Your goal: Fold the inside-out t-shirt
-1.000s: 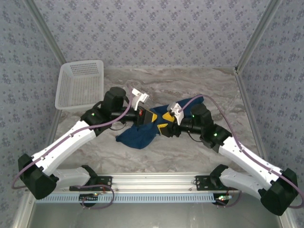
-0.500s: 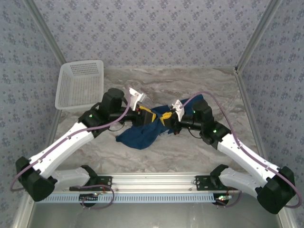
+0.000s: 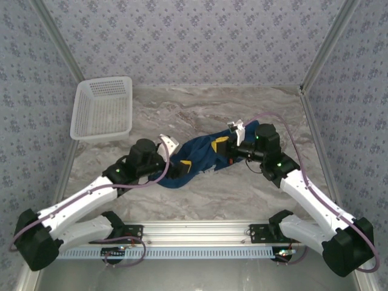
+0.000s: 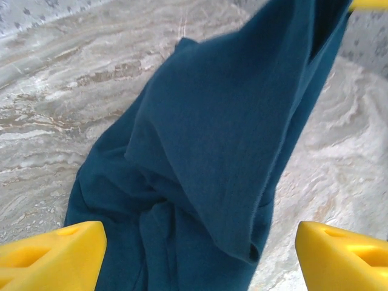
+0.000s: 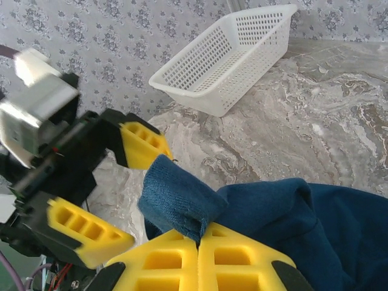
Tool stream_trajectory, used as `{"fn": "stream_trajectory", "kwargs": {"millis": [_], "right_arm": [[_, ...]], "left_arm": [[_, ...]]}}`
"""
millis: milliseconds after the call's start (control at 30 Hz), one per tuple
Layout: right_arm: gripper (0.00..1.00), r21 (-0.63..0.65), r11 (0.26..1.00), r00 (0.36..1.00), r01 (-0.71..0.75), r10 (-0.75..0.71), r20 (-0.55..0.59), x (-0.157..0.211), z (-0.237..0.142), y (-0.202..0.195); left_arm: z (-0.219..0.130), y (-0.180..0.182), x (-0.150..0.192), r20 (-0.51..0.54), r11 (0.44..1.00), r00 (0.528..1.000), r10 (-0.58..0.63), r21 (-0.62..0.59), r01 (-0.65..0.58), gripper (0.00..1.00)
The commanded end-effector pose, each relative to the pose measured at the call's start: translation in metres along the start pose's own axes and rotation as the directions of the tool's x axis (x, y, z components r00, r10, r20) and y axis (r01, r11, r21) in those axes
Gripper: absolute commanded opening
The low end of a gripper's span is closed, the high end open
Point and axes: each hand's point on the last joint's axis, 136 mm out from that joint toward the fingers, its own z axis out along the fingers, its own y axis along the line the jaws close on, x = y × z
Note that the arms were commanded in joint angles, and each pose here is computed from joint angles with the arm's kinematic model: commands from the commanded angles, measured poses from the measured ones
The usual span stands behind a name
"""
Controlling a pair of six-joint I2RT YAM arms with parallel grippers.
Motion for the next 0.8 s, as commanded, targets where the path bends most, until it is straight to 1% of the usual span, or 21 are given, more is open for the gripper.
{"fn": "stream_trajectory", "kwargs": {"millis": [0,67,100,167,233,267,333,367,400,500,600,700,767], "right_arm": [[0.0,-0.036,0.999,0.999,0.003,-0.002,0.048,-0.019,-0.005,0.011],[0.0,-0.033,0.999,0.999,0.003,-0.001,0.048,-0.019,-0.005,0.01],[0.0,-0.032,0.999,0.999,0.003,-0.002,0.05,-0.019,-0.006,0.01],[0.0,-0.031,1.0,0.999,0.003,-0.002,0.051,-0.02,-0.007,0.01],[0.0,-0.026,1.0,0.999,0.004,-0.002,0.051,-0.019,-0.008,0.01],[0.0,-0.023,1.0,0.999,0.003,-0.002,0.05,-0.019,-0.009,0.009],[0.0,0.0,1.0,0.999,0.001,-0.001,0.051,-0.019,-0.012,0.006],[0.0,0.014,1.0,0.999,-0.003,0.002,0.053,-0.019,-0.013,0.003],[0.0,0.034,0.999,0.998,-0.013,0.011,0.056,-0.02,-0.015,-0.001],[0.0,0.102,0.992,0.995,-0.075,0.068,0.073,-0.023,-0.021,-0.016],[0.0,0.174,0.976,0.987,-0.131,0.112,0.112,-0.029,-0.033,-0.033],[0.0,0.225,0.963,0.985,-0.146,0.121,0.12,-0.028,-0.039,-0.042],[0.0,0.284,0.945,0.984,-0.159,0.129,0.121,-0.027,-0.042,-0.052]], "left_arm": [[0.011,-0.01,-0.015,0.037,0.996,0.996,0.077,0.047,-0.079,0.8],[0.018,-0.018,-0.012,0.022,0.993,0.996,0.089,0.074,-0.09,0.78],[0.021,-0.016,-0.012,0.014,0.994,0.996,0.092,0.065,-0.093,0.75],[0.026,-0.012,-0.009,-0.011,0.994,0.995,0.099,0.044,-0.099,0.62],[0.029,-0.004,-0.008,-0.026,0.994,0.994,0.106,0.004,-0.106,0.44],[0.03,-0.002,-0.008,-0.029,0.994,0.994,0.109,-0.005,-0.109,0.37],[0.03,-0.002,-0.008,-0.03,0.994,0.993,0.113,-0.006,-0.113,0.18],[0.029,-0.003,-0.009,-0.028,0.993,0.993,0.115,0.002,-0.115,0.12],[0.029,-0.005,-0.009,-0.024,0.993,0.993,0.116,0.012,-0.115,0.08],[0.025,-0.016,-0.006,-0.023,0.991,0.994,0.11,0.074,-0.108,0.0],[0.018,-0.028,0.001,-0.028,0.987,0.997,0.078,0.144,-0.073,0.0],[0.01,-0.041,0.003,0.011,0.975,0.998,0.059,0.216,-0.06,0.0],[0.003,-0.047,0.0,0.047,0.966,0.997,0.057,0.251,-0.067,0.0]]}}
